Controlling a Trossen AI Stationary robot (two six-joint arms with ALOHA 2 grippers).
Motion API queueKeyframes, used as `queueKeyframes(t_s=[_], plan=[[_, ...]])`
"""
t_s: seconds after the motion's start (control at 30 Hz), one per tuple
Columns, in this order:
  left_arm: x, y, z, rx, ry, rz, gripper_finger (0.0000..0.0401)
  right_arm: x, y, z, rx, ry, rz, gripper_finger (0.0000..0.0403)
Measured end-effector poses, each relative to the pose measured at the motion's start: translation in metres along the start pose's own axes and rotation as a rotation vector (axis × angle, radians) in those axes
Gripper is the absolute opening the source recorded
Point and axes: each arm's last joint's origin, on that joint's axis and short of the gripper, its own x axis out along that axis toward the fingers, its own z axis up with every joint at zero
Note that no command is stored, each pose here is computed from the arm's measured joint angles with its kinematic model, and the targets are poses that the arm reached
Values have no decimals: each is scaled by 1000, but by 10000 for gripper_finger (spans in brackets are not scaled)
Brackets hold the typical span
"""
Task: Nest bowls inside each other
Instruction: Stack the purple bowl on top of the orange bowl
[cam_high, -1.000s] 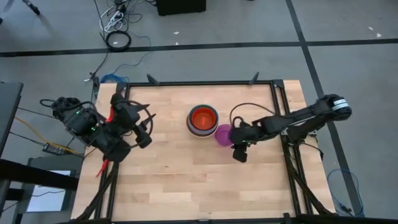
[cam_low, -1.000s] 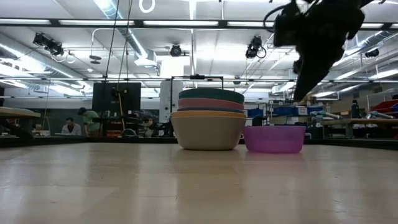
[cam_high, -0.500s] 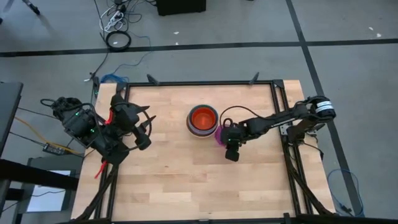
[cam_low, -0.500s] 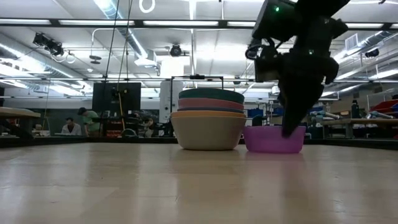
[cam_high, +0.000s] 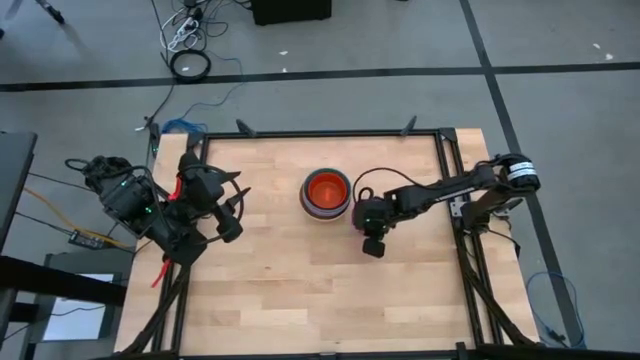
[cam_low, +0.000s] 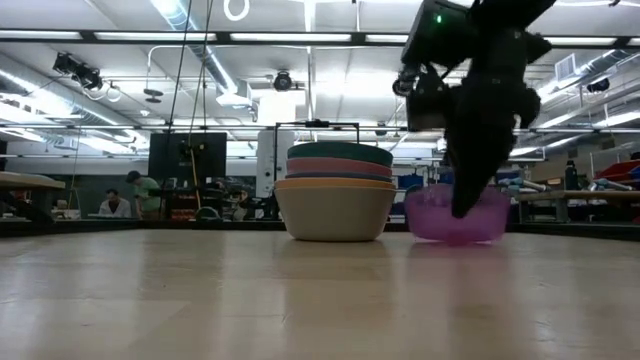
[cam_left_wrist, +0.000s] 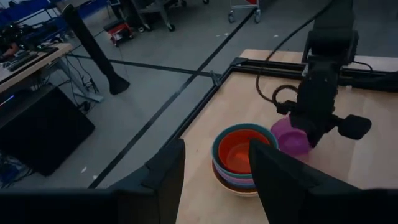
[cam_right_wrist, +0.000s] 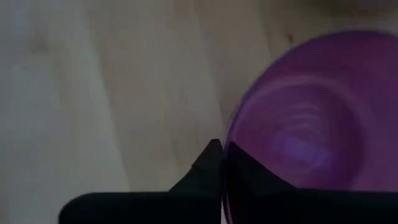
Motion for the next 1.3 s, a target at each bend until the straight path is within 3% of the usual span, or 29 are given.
queueKeyframes(t_s=[0.13, 0.33, 0.43, 0.63, 0.93, 1.13, 1.3], plan=[[0, 0, 0, -10, 6, -6, 186, -39, 13, 16, -25, -87, 26, 0], [0, 0, 0, -10, 7, -7, 186, -109, 46, 54, -163, -314, 79, 0], [0, 0, 0, -10, 1, -1, 186, -123, 51, 78, -231, -379, 72, 0], [0, 0, 0, -19, 13, -11, 186, -90, 28, 114, -234, -296, 26, 0], [-8, -5, -3, -33, 36, -79, 186, -32, -24, 125, -152, -101, -83, 0], [-10, -5, -4, -38, 30, -85, 186, -28, -31, 125, -151, -74, -106, 2], [-8, -7, -7, -27, 32, -76, 186, -48, -19, 122, -188, -113, -90, 53]])
